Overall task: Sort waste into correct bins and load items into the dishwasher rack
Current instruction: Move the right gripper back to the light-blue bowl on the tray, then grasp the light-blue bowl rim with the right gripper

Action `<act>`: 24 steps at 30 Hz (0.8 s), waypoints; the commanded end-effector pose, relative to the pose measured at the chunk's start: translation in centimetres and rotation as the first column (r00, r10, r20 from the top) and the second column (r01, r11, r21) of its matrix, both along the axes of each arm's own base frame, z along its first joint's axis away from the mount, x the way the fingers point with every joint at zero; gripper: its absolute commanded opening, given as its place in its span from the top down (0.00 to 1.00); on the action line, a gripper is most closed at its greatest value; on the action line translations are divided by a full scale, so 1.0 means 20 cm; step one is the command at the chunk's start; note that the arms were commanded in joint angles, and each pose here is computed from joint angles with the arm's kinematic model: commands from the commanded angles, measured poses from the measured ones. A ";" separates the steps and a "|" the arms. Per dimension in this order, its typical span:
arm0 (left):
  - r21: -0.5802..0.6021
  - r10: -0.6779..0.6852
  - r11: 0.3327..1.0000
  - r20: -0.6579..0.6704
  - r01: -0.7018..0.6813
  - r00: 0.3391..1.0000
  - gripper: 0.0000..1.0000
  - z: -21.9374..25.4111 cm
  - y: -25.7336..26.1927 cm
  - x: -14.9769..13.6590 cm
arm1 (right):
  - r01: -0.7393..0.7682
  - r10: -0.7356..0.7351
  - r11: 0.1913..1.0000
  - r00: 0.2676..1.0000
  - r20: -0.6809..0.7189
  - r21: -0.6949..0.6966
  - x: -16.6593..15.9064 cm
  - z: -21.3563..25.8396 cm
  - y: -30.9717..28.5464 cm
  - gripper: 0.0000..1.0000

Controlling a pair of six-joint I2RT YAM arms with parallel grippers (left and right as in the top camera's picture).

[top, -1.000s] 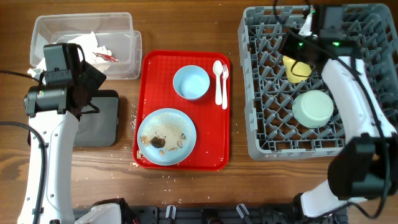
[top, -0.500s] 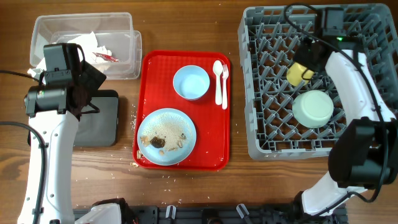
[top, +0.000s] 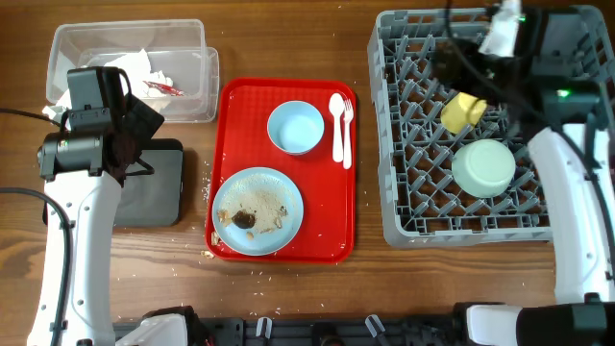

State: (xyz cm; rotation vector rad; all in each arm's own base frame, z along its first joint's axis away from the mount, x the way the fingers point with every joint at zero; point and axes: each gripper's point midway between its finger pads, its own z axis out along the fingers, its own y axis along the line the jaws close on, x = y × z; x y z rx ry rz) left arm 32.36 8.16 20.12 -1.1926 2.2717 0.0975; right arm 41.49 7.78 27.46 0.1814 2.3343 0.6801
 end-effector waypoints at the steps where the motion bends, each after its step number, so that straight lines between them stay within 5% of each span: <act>1: 0.023 0.011 1.000 0.003 -0.011 1.000 0.00 0.02 0.02 -0.01 | -0.210 0.215 0.961 0.977 -0.008 0.179 -0.11 0.06 0.36 0.00; 11: 0.023 0.011 1.000 0.003 -0.011 1.000 0.00 0.02 0.02 -0.01 | -0.396 0.397 0.918 0.917 0.030 -0.019 -0.25 -0.02 0.94 0.00; 19: 0.023 0.011 1.000 0.003 -0.011 1.000 0.00 0.02 0.02 -0.01 | -0.471 0.468 0.854 0.881 -0.066 -0.224 -0.35 0.18 0.94 0.01; 24: 0.023 0.011 1.000 0.003 -0.011 1.000 0.00 0.02 0.02 -0.01 | -0.533 0.511 0.809 0.846 -0.154 -0.249 -0.33 0.10 0.99 0.00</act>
